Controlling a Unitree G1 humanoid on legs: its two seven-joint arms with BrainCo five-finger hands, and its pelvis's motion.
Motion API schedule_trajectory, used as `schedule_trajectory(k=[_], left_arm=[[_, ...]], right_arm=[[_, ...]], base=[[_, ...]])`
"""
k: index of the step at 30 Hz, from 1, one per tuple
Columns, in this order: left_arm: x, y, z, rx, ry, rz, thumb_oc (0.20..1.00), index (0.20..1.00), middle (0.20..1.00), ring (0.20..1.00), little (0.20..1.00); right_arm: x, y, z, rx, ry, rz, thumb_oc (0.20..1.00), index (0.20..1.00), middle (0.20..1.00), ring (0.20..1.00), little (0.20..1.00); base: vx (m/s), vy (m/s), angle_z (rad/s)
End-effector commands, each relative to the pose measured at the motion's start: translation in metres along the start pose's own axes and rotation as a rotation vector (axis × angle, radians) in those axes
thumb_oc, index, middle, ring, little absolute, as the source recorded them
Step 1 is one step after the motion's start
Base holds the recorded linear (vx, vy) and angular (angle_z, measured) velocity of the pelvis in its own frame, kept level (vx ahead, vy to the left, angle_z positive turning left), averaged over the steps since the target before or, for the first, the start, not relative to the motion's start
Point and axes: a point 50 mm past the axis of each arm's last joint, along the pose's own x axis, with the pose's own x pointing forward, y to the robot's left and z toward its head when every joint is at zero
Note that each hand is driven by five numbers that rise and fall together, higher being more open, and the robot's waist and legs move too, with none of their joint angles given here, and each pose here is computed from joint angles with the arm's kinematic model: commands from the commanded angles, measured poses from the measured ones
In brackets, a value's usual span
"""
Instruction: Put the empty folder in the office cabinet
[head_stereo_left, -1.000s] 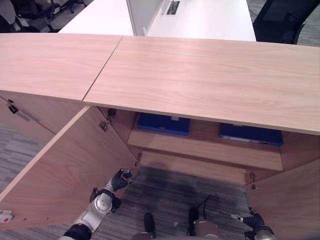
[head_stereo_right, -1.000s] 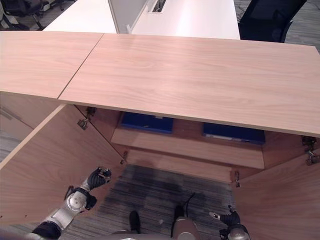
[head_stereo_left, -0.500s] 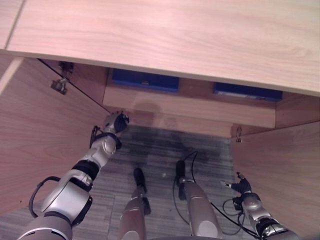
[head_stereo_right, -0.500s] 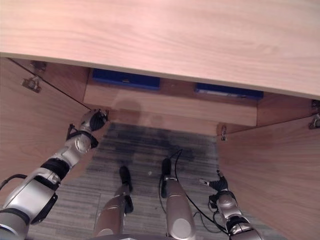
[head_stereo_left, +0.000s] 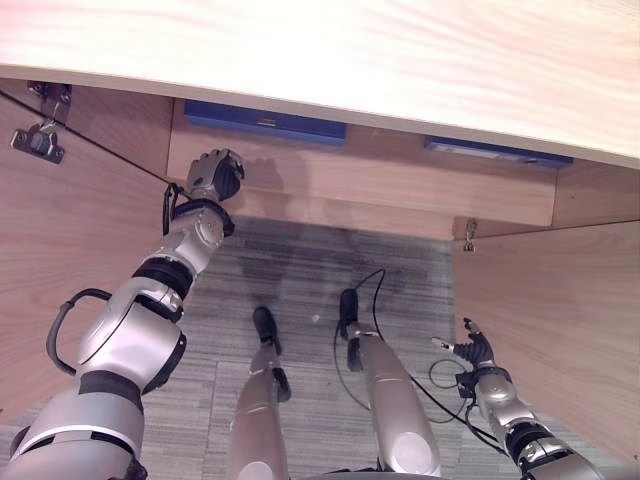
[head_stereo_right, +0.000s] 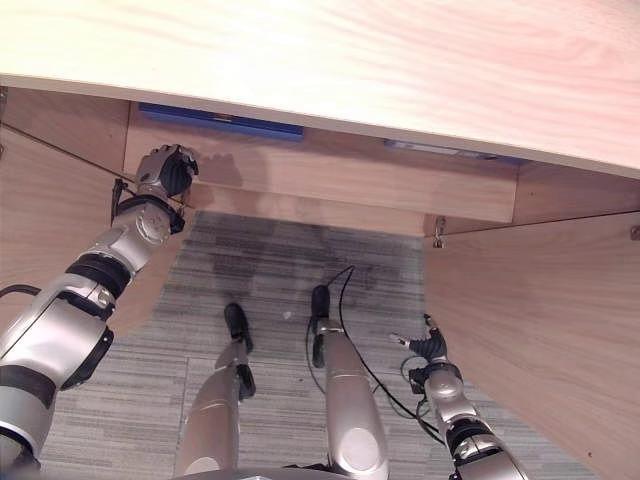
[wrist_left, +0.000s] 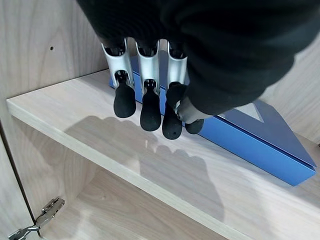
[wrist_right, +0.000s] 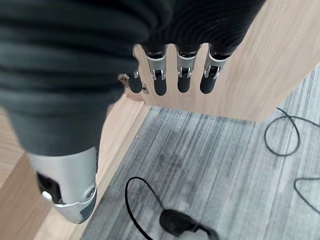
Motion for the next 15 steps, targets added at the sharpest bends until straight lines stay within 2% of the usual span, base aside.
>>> schedule_trajectory(k=[1,9,15], left_arm=[[0.008,0.020,-0.002,0.032,-0.001,0.058,0.200,0.200,0.200,0.200,0.200],[0.025,0.052,0.019,0.194,-0.088,0.105,0.200,0.200,0.200,0.200,0.200],[0.035,0.077,0.036,0.243,-0.133,0.152,0.200,0.200,0.200,0.200,0.200]], right_arm=[[-0.013,0.001,-0.025,-0.003,0.050,0.005,1.000,1.000,1.000,1.000,1.000],[-0.012,0.001,-0.024,-0.029,0.043,0.022,1.000,1.000,1.000,1.000,1.000],[-0.010,0.002,-0.016,-0.017,0.005,0.031,1.000,1.000,1.000,1.000,1.000]], base=[[0.00,0.000,0.00],[-0.01,-0.001,-0.01],[-0.01,-0.011,0.03]])
